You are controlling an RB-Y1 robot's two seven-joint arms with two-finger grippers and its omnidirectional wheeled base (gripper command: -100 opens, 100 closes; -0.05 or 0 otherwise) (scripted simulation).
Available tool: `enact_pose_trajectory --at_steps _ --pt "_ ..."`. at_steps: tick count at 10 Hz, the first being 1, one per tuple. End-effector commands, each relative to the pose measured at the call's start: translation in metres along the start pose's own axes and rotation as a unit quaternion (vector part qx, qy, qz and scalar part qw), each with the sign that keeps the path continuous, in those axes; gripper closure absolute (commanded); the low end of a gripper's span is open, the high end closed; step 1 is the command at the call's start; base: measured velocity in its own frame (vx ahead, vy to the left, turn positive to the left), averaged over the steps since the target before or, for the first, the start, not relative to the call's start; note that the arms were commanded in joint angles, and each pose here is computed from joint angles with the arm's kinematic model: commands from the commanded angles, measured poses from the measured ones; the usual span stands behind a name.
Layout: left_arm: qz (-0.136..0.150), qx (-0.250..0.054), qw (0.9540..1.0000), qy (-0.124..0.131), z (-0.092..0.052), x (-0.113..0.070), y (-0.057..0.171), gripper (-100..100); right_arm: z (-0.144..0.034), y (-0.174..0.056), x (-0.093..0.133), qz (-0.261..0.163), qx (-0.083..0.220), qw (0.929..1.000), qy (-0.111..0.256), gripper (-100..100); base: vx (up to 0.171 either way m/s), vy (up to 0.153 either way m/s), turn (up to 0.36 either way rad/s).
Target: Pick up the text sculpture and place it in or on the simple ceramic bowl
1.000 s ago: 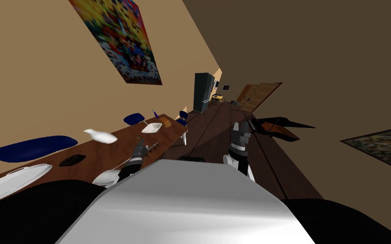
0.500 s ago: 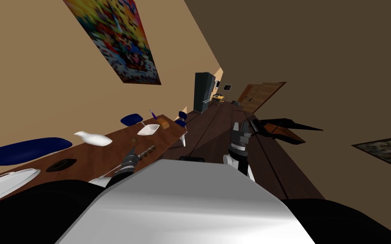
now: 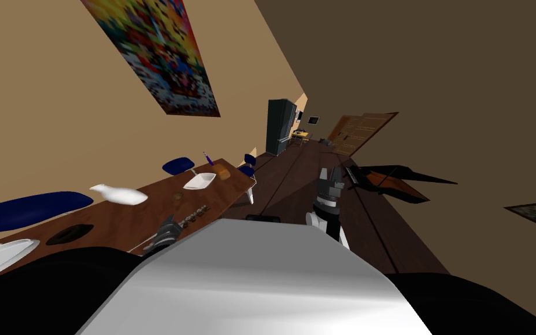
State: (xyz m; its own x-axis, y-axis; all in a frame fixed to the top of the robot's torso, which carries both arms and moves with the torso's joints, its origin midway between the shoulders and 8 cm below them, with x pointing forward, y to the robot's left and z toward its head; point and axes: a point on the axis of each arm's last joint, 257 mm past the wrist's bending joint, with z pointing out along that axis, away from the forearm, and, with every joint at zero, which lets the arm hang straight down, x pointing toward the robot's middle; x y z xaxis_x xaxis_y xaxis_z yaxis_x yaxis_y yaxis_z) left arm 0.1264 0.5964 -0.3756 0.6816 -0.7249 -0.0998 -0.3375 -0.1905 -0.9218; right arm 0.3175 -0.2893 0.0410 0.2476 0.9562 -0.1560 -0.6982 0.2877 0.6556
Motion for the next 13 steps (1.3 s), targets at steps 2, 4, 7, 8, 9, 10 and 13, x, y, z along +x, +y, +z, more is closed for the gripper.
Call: enact_pose_trajectory --at_steps 2,4,7,8,9,10,13 --pt "-0.030 -0.028 0.9984 -0.039 -0.008 -0.031 0.025 -100 0.000 0.000 0.000 0.000 0.000 1.0000 0.000 0 0.103 0.011 0.017" --pt "-0.068 -0.055 0.9935 -0.074 -0.022 -0.046 0.056 -100 0.000 0.000 0.000 0.000 0.000 1.0000 0.000 0 0.140 0.039 0.009" --pt "-0.083 -0.064 0.9909 -0.084 -0.029 -0.046 0.068 -100 0.000 0.000 0.000 0.000 0.000 1.0000 0.000 0 0.072 0.023 -0.003" --pt "-0.085 -0.065 0.9906 -0.085 -0.030 -0.046 0.069 0 0.000 0.000 0.000 0.000 0.000 1.0000 0.000 0 0.007 0.002 0.000" --pt "-0.083 -0.064 0.9911 -0.081 -0.024 -0.040 0.072 -100 0.000 0.000 0.000 0.000 0.000 1.0000 0.000 0 0.010 0.049 0.061" --pt "-0.083 -0.064 0.9914 -0.079 -0.020 -0.037 0.074 -100 0.000 0.000 0.000 0.000 0.000 1.0000 0.000 0 0.049 0.096 0.060" --pt "-0.084 -0.065 0.9911 -0.081 -0.023 -0.039 0.073 100 0.000 0.000 0.000 0.000 0.000 1.0000 0.000 0 0.009 0.015 0.002"
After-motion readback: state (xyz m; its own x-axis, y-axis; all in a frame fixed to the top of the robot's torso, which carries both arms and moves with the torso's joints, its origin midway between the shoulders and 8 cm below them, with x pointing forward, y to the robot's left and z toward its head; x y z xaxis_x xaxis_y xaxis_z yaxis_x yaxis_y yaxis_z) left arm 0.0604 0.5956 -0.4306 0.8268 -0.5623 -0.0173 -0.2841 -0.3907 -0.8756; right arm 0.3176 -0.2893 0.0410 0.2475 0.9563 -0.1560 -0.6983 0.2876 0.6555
